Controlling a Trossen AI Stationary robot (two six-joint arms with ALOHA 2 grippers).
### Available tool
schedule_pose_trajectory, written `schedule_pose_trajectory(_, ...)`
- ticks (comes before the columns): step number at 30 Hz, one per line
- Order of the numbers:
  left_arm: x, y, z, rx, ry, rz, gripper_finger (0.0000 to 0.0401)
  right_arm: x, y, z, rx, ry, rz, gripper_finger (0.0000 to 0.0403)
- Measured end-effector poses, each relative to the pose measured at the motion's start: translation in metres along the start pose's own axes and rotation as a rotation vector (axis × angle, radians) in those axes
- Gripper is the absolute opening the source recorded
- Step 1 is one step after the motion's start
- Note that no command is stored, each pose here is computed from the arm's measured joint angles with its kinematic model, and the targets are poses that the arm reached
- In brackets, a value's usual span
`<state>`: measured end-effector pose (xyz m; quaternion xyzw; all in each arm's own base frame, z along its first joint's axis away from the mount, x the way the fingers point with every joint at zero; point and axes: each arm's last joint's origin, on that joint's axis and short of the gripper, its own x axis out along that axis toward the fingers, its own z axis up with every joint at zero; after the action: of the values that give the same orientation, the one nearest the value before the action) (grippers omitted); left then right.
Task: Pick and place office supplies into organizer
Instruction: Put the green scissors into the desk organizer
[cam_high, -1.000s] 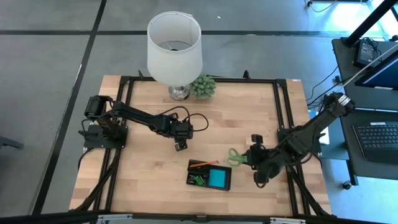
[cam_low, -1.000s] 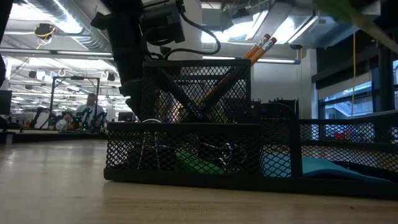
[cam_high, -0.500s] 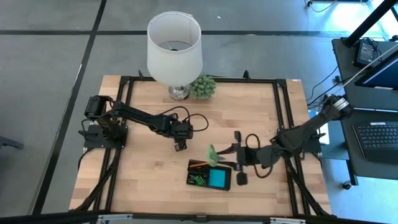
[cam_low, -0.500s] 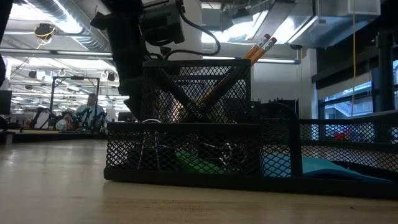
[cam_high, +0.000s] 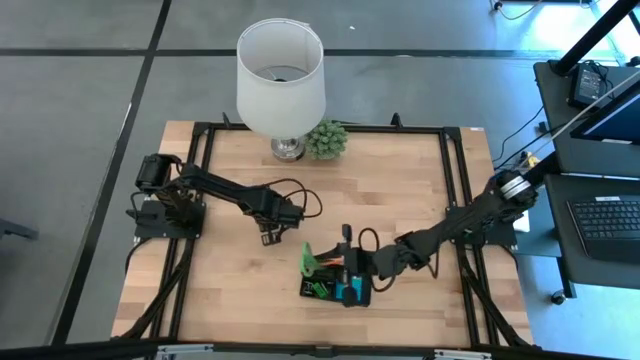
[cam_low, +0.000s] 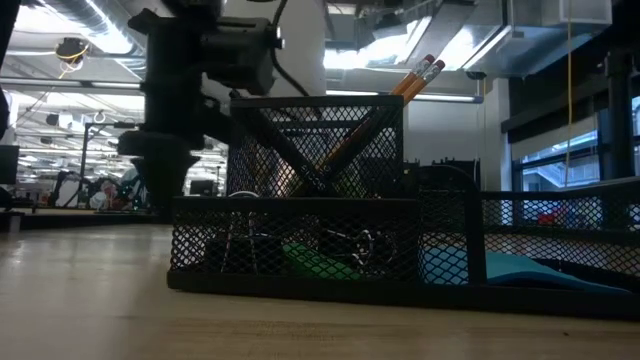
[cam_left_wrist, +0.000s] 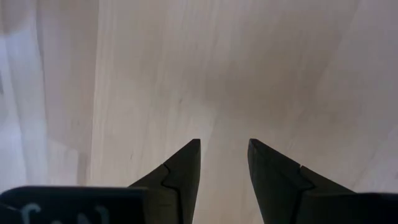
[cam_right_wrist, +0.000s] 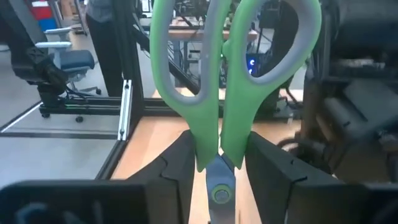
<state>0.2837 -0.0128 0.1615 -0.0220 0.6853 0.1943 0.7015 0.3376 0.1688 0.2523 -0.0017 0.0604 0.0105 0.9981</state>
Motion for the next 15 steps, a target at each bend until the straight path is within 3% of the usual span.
schedule_pose_trajectory(7,0.005,-0.003,-0.014,0.004,0.051,0.019,0.0127,0.013,0.004,-0.023,0.070,0.047,-0.008,0.0124)
schedule_pose_trajectory(15,0.023,-0.007,-0.046,-0.083,0.072,0.013,0.0127,0.020,0.002,-0.041,0.059,0.114,-0.029,0.0124)
